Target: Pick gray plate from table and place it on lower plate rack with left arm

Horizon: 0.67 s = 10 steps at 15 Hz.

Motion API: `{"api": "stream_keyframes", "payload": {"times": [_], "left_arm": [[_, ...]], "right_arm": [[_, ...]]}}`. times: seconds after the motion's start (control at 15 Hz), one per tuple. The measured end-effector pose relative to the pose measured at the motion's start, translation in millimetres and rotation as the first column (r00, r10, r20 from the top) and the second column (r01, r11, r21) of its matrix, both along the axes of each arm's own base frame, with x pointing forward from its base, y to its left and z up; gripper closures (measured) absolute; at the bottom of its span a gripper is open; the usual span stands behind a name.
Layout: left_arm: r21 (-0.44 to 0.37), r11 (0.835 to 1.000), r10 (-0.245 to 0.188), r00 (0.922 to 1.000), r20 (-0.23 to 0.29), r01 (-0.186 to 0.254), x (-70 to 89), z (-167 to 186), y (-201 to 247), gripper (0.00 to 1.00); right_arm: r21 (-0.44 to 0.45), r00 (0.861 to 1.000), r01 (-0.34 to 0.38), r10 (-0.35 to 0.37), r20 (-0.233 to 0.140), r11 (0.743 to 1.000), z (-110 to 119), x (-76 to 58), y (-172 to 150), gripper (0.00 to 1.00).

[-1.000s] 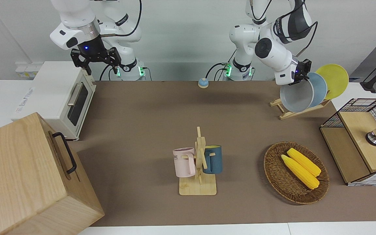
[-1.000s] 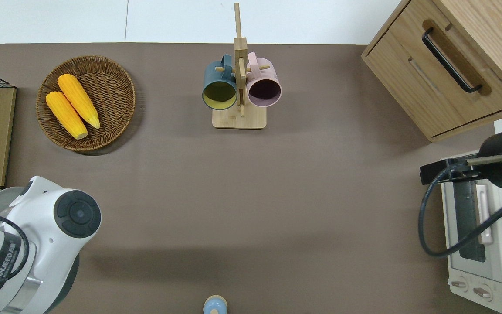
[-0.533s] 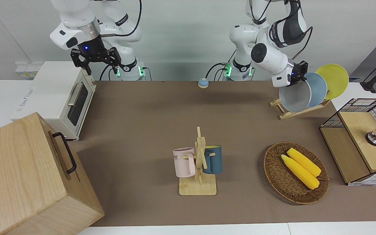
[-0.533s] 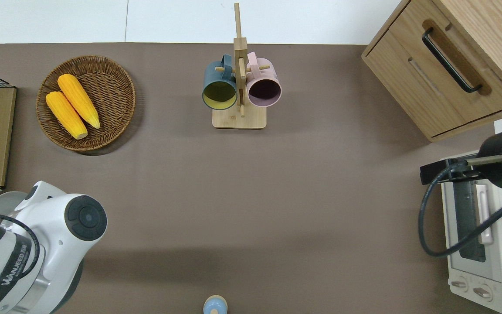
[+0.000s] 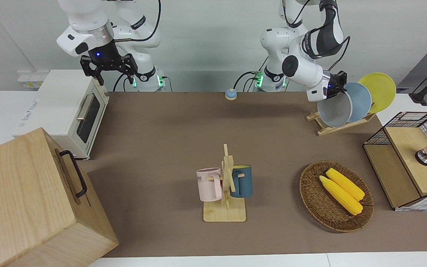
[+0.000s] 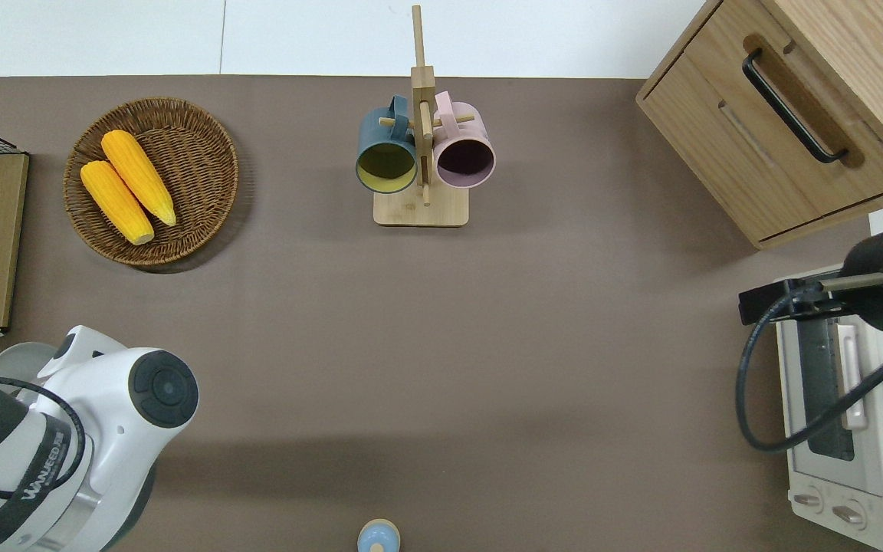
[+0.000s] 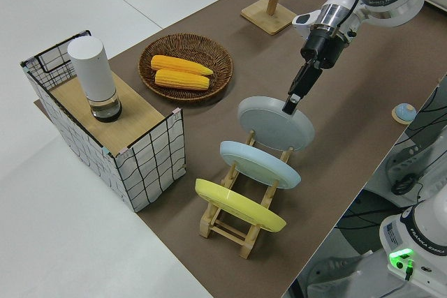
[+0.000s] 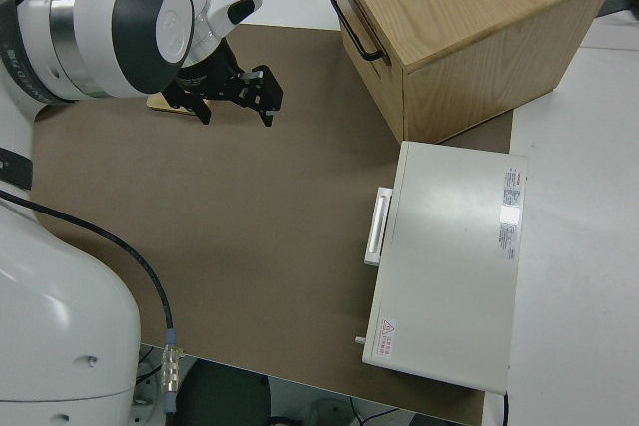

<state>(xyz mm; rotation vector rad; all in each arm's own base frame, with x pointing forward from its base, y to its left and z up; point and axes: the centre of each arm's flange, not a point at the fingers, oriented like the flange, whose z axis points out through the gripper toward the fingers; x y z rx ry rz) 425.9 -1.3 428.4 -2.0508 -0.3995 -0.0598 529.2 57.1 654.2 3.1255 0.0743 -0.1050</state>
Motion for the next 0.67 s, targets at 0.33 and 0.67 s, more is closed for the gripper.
{"api": "stream_keyframes", "payload": {"times": [0.33,0.67], "left_arm": [[0.011,1.0,0.003,0.9999,0.017,-0.004,-3.8,-14,-9,0.96],[0.001,1.0,-0.002,0.9997,0.025,0.002,-2.0,-25,-11,0.96]], "right_arm": [[0.0,1.0,0.0,0.0,0.0,1.0,0,0.0,0,0.01],[0.0,1.0,0.0,0.0,0.0,1.0,0,0.0,0,0.01]]}}
